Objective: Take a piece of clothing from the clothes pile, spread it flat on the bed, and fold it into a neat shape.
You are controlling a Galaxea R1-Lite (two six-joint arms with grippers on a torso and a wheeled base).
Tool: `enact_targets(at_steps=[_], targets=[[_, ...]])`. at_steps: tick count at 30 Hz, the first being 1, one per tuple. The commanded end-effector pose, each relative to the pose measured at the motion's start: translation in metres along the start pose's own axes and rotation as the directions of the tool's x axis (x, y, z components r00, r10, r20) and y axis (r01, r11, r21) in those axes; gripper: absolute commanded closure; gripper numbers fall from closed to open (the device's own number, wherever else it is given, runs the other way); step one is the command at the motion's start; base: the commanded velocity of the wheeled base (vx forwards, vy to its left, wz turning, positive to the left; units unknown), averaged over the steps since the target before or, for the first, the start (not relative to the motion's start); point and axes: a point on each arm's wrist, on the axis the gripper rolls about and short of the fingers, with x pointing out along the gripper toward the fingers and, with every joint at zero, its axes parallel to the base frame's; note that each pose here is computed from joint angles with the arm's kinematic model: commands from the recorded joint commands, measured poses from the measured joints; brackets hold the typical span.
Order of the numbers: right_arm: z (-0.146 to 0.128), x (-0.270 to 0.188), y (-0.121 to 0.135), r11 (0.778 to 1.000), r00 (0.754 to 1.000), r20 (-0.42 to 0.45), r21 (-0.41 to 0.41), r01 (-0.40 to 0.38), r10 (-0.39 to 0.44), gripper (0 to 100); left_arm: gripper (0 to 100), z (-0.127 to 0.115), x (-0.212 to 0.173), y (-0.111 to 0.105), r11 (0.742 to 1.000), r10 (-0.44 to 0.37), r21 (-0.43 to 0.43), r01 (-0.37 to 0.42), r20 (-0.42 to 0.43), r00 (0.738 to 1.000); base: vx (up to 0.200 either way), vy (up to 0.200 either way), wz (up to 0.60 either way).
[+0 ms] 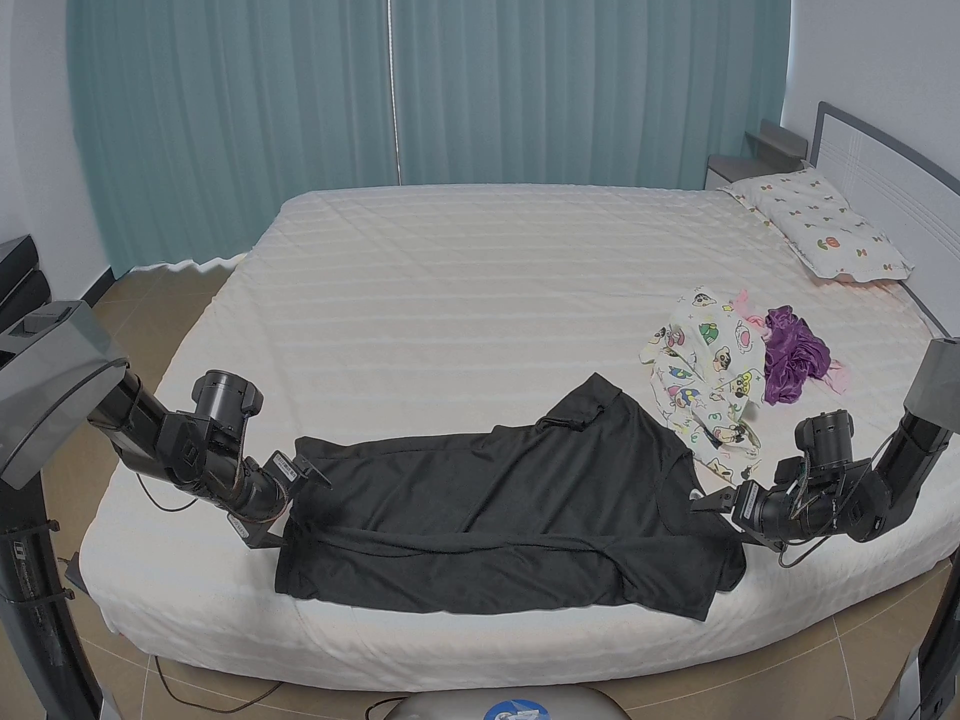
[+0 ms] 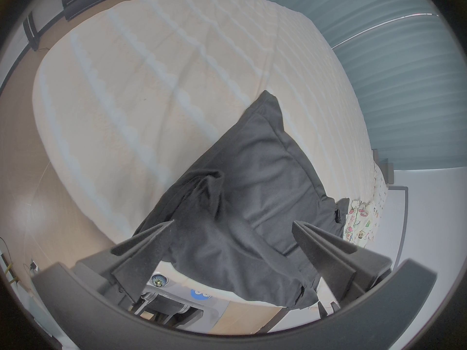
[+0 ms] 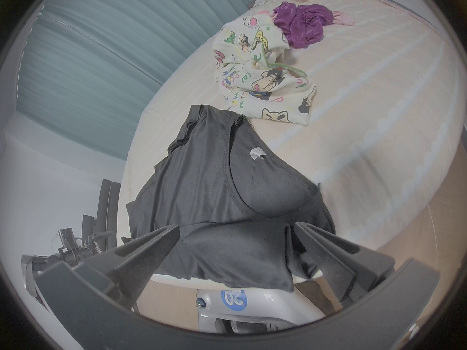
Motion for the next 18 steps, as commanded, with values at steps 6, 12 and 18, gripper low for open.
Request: enact_targets(at_steps=[6,12,18], targets=[[-0.018,0.009,-0.015,0.993,0.995,-0.094,-0.114,0.008,-0.019,0,0,-0.006,-0.004,0.009,0.998,0.035,0.045,-0.034,-0.024,0.999,0.0,0.0,0.0],[-0.021,0.018,-0.019,0.991,0.998,-0.067,-0.132,-0.006,-0.003,0,0,-0.007,-0.003,0.01,0.997,0.041,0.06,-0.04,-0.029,0.999,0.0,0.0,0.0],[-0.022,0.023,-0.02,0.99,0.999,-0.053,-0.141,-0.016,0.009,0,0,-0.006,-0.003,0.01,0.998,0.039,0.059,-0.037,-0.026,0.999,0.0,0.0,0.0]])
